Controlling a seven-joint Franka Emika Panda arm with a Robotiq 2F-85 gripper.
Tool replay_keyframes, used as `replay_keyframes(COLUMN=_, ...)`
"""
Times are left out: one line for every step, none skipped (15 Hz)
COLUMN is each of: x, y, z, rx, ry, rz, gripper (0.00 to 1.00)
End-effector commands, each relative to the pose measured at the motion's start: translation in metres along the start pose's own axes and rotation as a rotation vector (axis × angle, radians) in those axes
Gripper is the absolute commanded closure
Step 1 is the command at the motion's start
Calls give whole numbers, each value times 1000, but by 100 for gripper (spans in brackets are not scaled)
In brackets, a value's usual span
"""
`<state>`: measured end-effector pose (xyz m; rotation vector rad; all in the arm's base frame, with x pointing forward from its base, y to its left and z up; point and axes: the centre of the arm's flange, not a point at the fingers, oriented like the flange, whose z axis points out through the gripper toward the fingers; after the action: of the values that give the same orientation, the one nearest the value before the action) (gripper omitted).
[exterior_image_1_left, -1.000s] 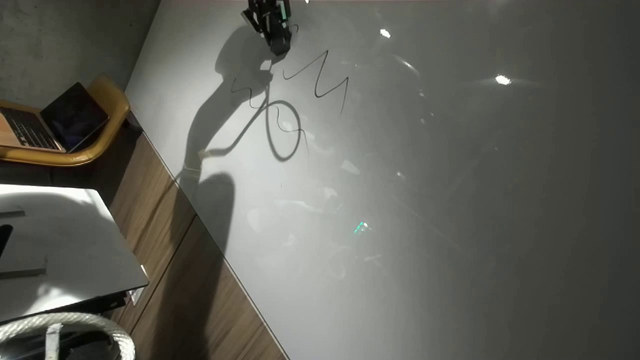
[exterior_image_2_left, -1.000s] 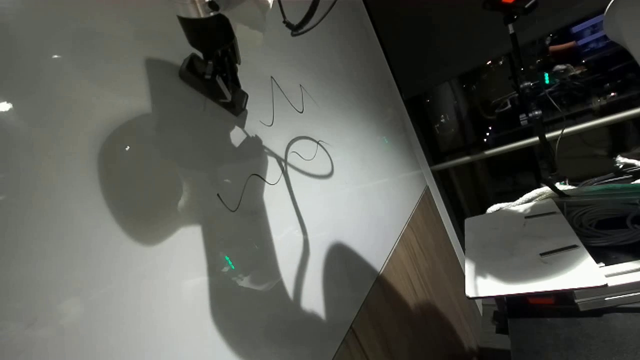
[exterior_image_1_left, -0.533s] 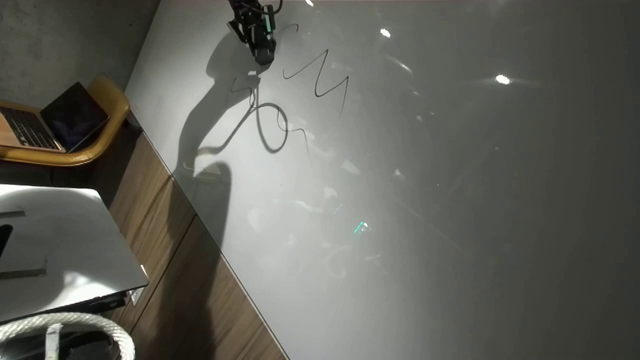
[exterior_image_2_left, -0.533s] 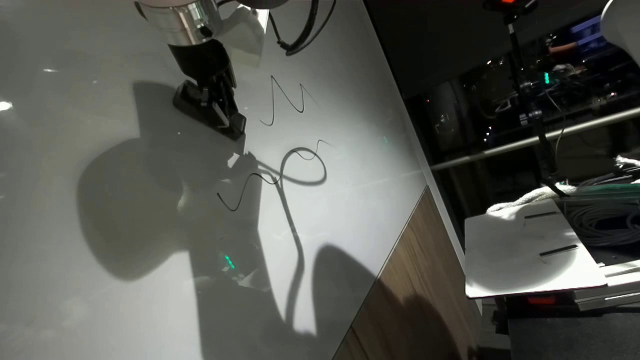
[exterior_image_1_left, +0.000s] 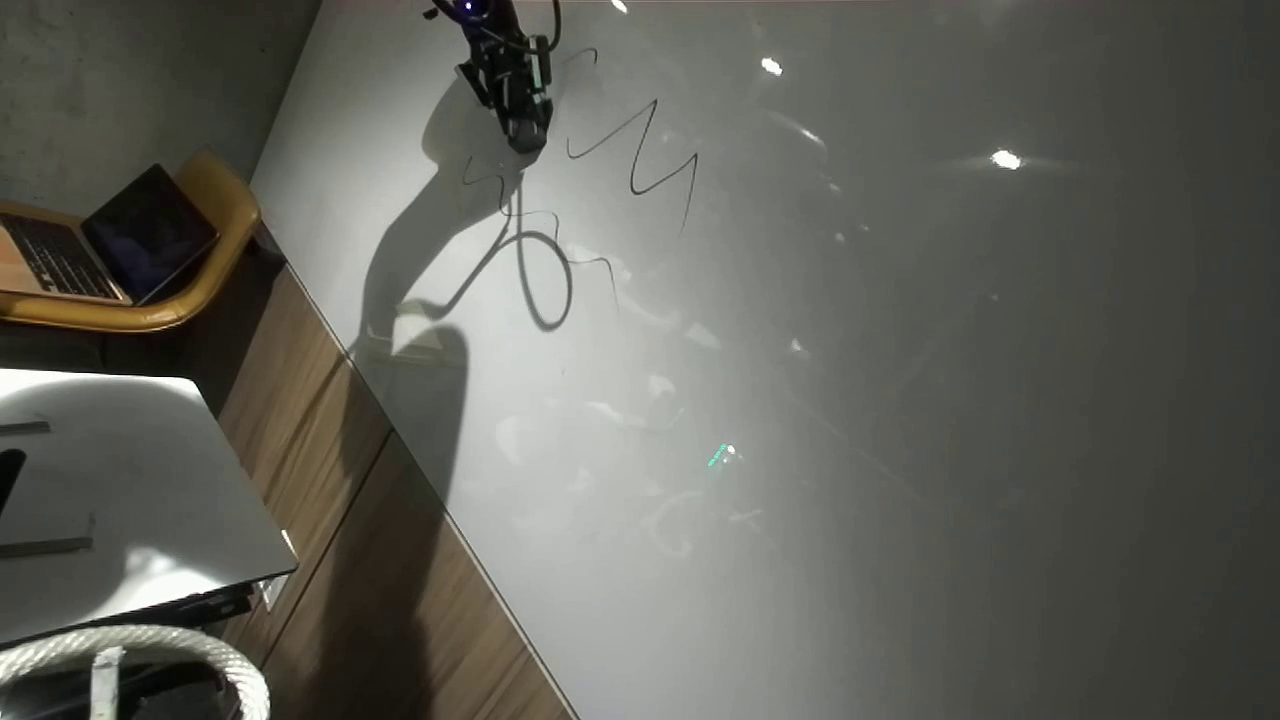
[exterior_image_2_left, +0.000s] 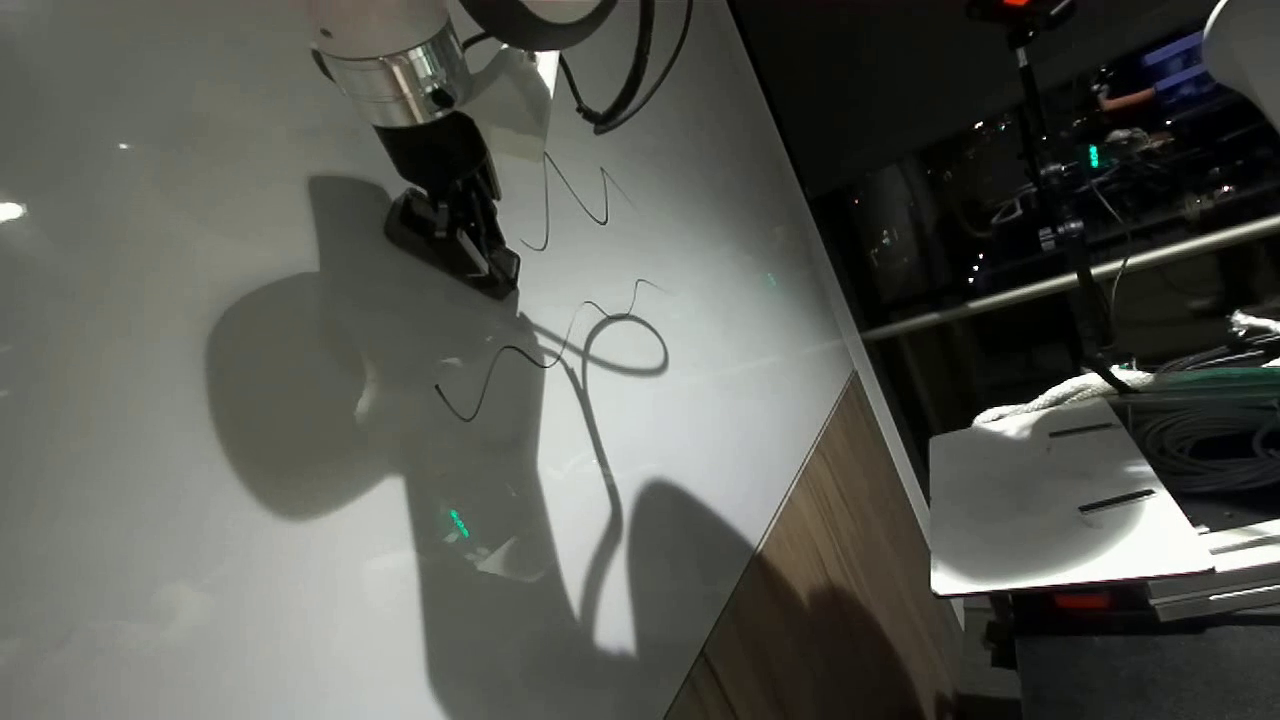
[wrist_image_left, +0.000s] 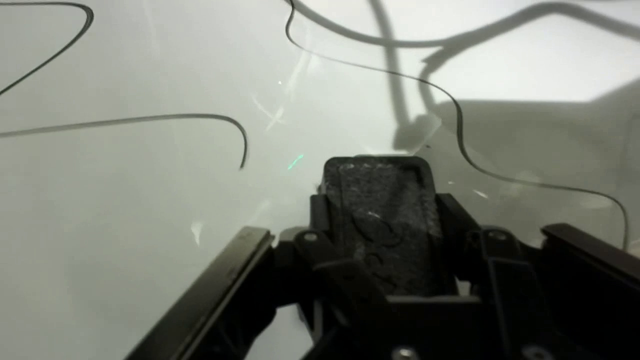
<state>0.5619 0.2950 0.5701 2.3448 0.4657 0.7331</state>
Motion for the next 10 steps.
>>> replay_keyframes(x=-20, y=55, z=51, rx=0, ry=-7, rz=26, gripper=71)
replay_keyframes(x=-26, y=66, z=57, rx=-1, ry=-15, rz=35, gripper=71)
replay_keyframes(x=-34, y=77, z=63, rx=-6, ry=-22, rz=43, gripper=71)
replay_keyframes(x=-41, y=89, z=69, rx=-12, ry=-31, rz=52, gripper=71)
replay_keyframes(x=-48, y=104, z=74, rx=-18, ry=-36, rz=63, gripper=71)
replay_keyframes(x=-55, y=119, z=78, rx=-26, ry=-40, rz=73, gripper=71)
replay_keyframes(x=-61, y=133, z=81, rx=-35, ry=-43, rz=84, gripper=71)
replay_keyframes(x=-67, y=147, z=84, rx=-45, ry=-44, rz=95, gripper=71)
replay_keyframes(x=-72, y=164, z=84, rx=-53, ry=-45, rz=110, gripper=71)
replay_keyframes(x=-78, y=179, z=86, rx=-60, ry=-45, rz=123, gripper=71)
